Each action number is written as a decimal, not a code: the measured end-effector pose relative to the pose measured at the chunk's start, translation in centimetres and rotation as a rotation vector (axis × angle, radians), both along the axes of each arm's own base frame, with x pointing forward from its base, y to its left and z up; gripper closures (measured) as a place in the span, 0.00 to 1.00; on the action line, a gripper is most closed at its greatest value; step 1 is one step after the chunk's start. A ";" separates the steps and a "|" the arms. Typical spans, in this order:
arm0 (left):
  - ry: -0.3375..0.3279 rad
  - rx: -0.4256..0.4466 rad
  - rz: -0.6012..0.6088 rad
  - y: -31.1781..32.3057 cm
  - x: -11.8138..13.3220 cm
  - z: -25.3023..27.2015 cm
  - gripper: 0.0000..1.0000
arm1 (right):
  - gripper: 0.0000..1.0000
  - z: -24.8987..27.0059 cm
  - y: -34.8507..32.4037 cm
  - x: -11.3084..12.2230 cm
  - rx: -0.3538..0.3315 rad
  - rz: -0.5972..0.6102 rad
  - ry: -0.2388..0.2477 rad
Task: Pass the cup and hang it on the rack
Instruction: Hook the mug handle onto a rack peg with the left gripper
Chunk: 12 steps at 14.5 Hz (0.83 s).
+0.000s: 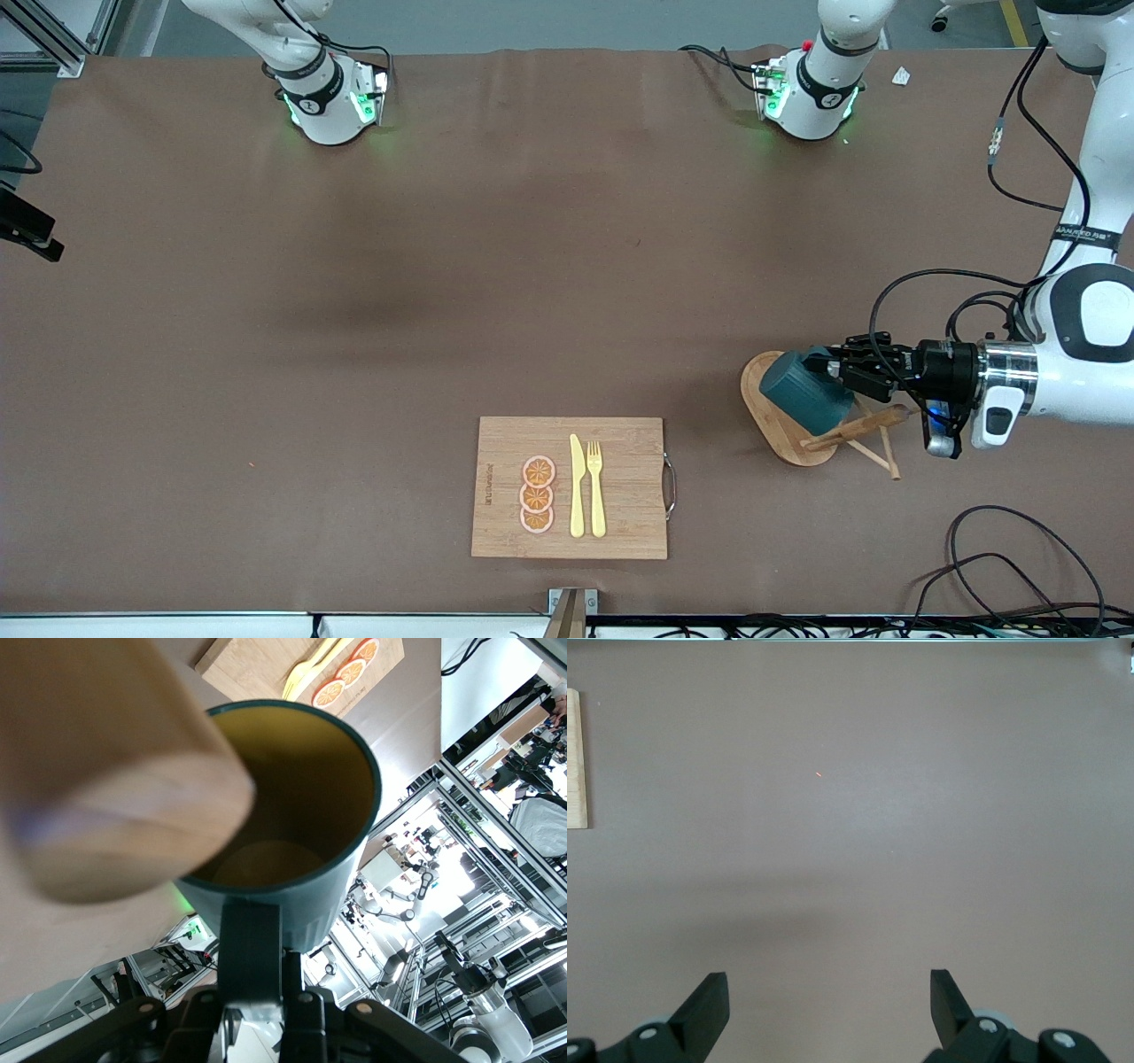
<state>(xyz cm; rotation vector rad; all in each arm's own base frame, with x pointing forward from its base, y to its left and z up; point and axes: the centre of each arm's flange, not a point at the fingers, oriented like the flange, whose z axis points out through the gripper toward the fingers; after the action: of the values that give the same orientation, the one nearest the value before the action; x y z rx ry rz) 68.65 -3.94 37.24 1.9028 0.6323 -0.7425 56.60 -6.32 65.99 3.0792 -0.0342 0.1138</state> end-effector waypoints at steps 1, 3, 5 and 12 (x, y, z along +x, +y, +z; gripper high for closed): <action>0.003 -0.001 -0.002 0.3 -0.1 0.0 0.79 | 0.00 0.0 0.0 0.0 0.000 0.000 0.000; 0.006 -0.004 -0.002 0.9 -0.2 0.0 0.79 | 0.00 0.0 0.0 0.0 0.000 0.000 0.000; 0.009 -0.006 -0.005 1.2 -0.3 0.0 0.79 | 0.00 0.0 0.0 0.0 0.000 0.000 0.000; 0.054 -0.015 -0.006 -0.8 -0.5 2.4 0.79 | 0.00 0.0 0.0 0.0 0.000 0.000 0.000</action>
<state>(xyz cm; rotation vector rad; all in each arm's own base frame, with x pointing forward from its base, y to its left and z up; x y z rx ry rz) 68.18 -4.78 39.62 1.8771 0.6532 -0.8027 56.61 -6.31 65.99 3.0792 -0.0338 0.1138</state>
